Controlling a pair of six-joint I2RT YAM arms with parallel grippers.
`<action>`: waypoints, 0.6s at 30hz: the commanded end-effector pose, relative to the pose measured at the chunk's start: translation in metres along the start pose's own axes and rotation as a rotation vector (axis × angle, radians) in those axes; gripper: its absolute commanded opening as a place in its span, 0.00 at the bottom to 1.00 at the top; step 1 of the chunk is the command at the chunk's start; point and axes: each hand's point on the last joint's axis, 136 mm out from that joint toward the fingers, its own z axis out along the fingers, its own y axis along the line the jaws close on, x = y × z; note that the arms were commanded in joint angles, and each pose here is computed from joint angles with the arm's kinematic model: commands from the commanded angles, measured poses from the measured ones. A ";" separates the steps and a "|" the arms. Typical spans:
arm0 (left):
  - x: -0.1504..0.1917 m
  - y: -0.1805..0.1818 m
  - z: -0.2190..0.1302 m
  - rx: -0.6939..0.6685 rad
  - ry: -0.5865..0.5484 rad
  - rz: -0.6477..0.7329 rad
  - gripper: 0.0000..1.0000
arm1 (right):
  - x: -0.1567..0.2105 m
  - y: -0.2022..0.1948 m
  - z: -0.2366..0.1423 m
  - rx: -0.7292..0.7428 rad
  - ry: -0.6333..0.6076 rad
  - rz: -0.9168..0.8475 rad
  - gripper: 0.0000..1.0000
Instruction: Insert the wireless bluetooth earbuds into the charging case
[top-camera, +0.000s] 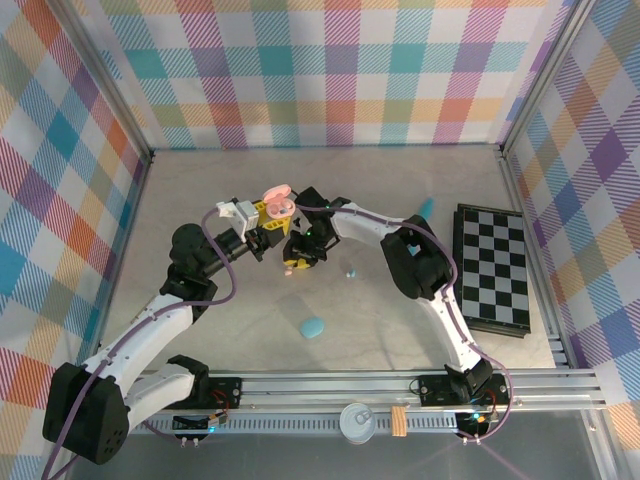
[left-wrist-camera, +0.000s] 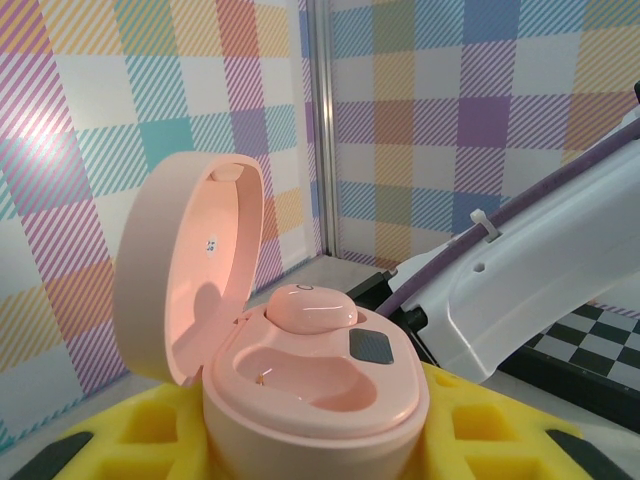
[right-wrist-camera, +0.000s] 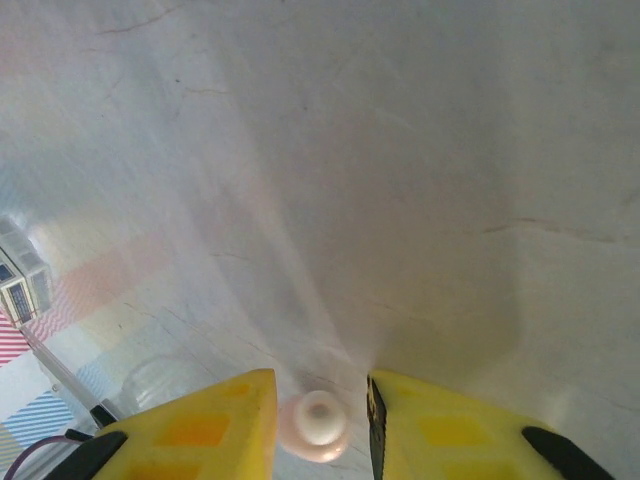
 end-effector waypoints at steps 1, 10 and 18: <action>-0.012 -0.002 0.000 0.020 -0.032 0.022 0.25 | 0.006 -0.004 0.005 0.027 0.028 -0.005 0.30; -0.012 0.000 0.001 0.011 -0.035 0.021 0.25 | 0.009 0.010 -0.008 0.022 0.008 -0.077 0.31; -0.014 0.000 0.001 0.014 -0.042 0.023 0.25 | 0.012 0.004 0.010 0.020 0.063 -0.035 0.28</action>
